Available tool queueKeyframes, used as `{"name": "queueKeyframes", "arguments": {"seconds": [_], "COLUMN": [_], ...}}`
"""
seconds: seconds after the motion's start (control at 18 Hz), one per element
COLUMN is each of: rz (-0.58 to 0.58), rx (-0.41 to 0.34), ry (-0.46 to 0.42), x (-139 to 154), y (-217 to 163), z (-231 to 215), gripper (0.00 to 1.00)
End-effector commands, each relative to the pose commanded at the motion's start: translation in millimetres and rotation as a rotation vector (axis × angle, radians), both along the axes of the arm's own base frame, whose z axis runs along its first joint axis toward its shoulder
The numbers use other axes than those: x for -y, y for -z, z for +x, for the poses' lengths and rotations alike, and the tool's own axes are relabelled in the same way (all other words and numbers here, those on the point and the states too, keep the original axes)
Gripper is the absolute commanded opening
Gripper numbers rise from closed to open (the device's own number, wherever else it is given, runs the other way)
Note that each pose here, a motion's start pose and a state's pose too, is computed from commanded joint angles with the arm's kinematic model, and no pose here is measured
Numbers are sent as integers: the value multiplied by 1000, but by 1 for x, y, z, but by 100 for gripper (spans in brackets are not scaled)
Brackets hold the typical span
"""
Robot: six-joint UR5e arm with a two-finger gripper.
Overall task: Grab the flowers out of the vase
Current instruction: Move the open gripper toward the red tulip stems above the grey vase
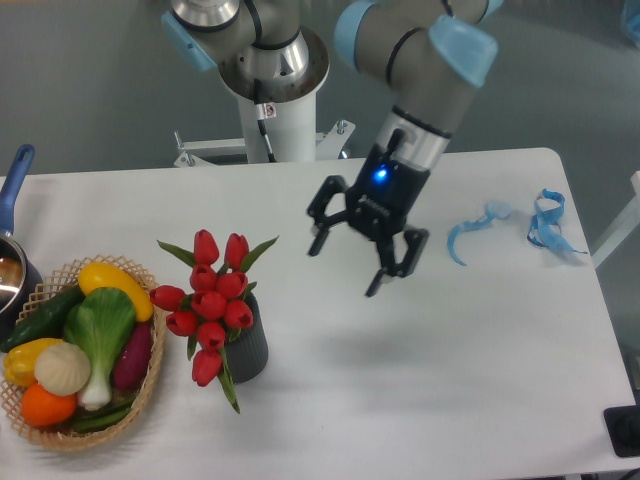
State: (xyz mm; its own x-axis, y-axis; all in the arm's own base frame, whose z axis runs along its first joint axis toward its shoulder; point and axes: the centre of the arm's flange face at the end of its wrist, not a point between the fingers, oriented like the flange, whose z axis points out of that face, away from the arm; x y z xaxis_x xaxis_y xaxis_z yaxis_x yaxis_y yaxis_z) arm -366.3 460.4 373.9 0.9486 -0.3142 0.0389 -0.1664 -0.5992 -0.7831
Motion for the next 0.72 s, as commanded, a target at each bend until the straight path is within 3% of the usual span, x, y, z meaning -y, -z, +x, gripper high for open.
{"name": "queueKeyframes", "arguments": {"seconds": [0.11,0.72], "rz": [-9,28], "rx": [15,48], "ry": [30,95], "x": [-16,-13], "y": [15,44], "z": [5,29], "gripper": [100,100]}}
